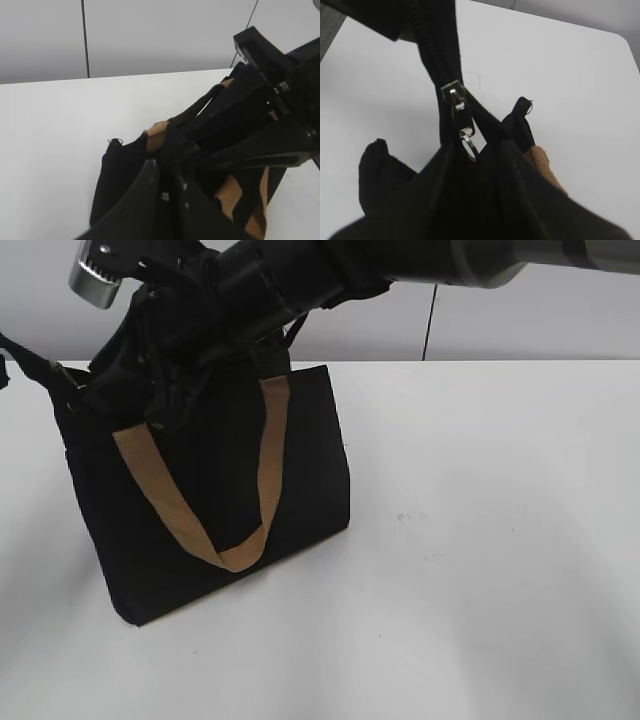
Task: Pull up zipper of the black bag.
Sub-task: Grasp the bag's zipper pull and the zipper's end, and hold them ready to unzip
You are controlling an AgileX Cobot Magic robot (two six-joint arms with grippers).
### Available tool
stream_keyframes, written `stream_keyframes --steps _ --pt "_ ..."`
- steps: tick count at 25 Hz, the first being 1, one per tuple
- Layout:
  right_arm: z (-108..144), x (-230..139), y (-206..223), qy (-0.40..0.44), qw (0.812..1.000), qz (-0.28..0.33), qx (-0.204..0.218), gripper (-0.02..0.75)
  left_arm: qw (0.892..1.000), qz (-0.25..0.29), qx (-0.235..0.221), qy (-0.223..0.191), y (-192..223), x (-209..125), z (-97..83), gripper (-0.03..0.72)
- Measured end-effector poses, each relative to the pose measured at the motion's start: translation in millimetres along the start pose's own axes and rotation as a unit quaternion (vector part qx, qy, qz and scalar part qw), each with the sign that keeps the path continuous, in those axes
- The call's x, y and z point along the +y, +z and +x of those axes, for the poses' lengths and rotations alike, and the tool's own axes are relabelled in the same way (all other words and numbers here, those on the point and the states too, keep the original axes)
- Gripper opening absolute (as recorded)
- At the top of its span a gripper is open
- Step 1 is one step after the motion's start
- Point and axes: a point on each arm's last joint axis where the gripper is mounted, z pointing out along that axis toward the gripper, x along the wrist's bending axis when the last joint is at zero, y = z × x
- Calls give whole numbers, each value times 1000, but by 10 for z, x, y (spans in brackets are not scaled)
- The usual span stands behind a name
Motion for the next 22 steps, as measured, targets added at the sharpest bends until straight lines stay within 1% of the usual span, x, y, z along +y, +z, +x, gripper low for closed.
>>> stream_keyframes --steps 1,10,12,22 --pt "0 0 1 0 1000 0 0 241 1000 0 -1 -4 0 0 -1 25" --pt "7 -82 73 8 1000 5 7 241 1000 0 0 0 0 0 0 25" --pt "7 -82 73 8 1000 5 7 241 1000 0 -1 -4 0 0 -1 25" --pt "4 -63 73 20 1000 -5 6 240 1000 0 0 0 0 0 0 25"
